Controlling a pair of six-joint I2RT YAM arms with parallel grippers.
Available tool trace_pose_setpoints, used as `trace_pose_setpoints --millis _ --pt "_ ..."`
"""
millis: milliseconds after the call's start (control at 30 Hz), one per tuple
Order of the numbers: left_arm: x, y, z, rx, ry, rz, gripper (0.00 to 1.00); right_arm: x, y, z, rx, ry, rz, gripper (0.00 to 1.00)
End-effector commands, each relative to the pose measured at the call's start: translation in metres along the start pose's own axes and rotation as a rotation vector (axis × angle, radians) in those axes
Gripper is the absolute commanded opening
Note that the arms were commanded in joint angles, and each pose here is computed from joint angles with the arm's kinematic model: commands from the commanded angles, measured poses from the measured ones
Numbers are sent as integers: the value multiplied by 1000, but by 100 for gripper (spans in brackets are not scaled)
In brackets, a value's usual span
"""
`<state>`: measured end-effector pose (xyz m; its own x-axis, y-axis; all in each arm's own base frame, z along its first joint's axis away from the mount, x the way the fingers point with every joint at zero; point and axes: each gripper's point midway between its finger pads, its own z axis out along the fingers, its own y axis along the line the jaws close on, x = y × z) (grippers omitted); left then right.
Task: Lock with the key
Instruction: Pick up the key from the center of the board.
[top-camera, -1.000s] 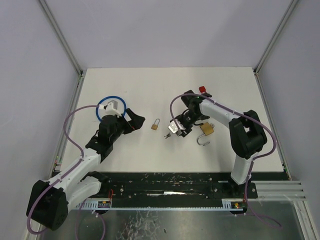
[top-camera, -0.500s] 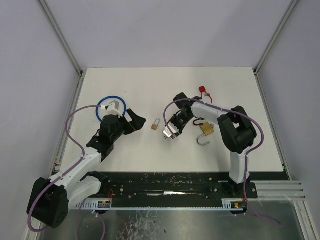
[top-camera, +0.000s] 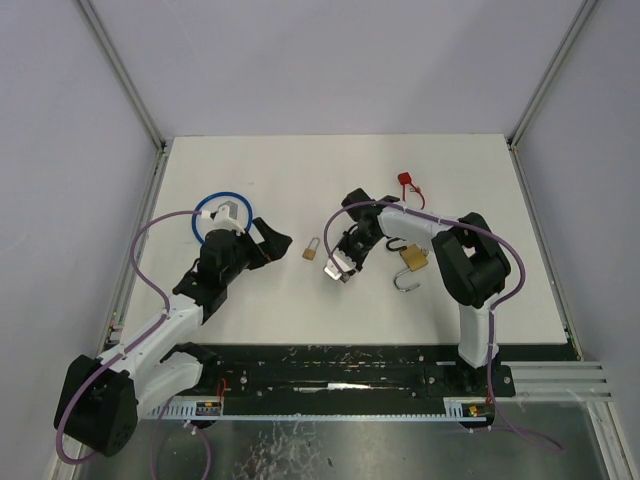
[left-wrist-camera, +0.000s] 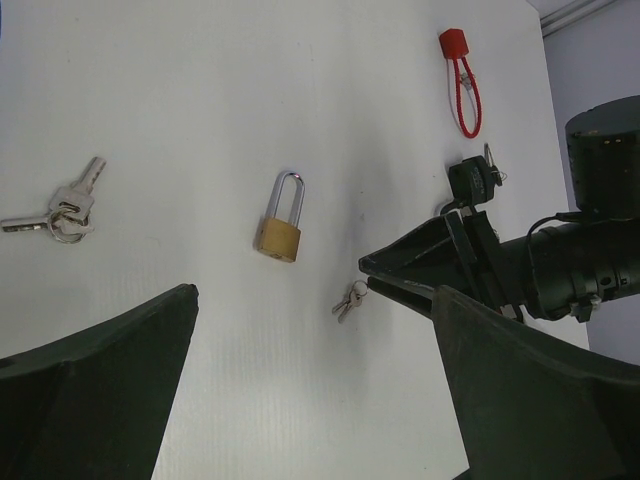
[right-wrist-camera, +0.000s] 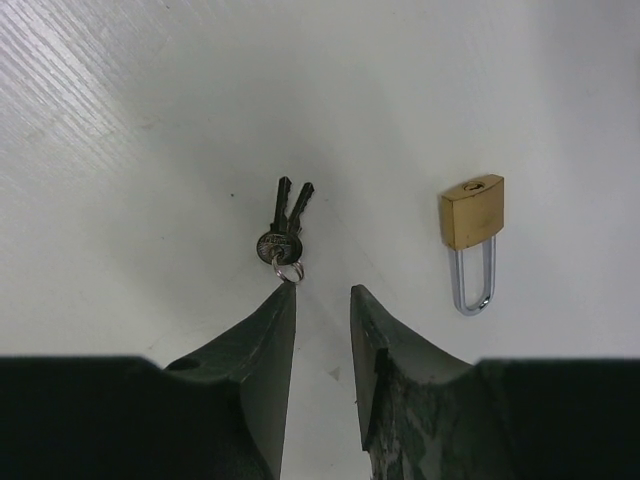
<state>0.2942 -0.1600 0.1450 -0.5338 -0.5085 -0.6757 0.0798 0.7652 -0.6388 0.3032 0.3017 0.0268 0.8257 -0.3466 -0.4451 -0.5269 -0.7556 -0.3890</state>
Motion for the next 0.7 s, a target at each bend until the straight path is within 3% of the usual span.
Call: trace_pose_setpoints --millis 0,667 --pt "-18 -14 -1 52 -60 -7 100 -3 10 5 -43 0 -16 35" --pt "-17 -17 -1 68 -57 -19 99 -11 21 13 -68 -31 -19 36"
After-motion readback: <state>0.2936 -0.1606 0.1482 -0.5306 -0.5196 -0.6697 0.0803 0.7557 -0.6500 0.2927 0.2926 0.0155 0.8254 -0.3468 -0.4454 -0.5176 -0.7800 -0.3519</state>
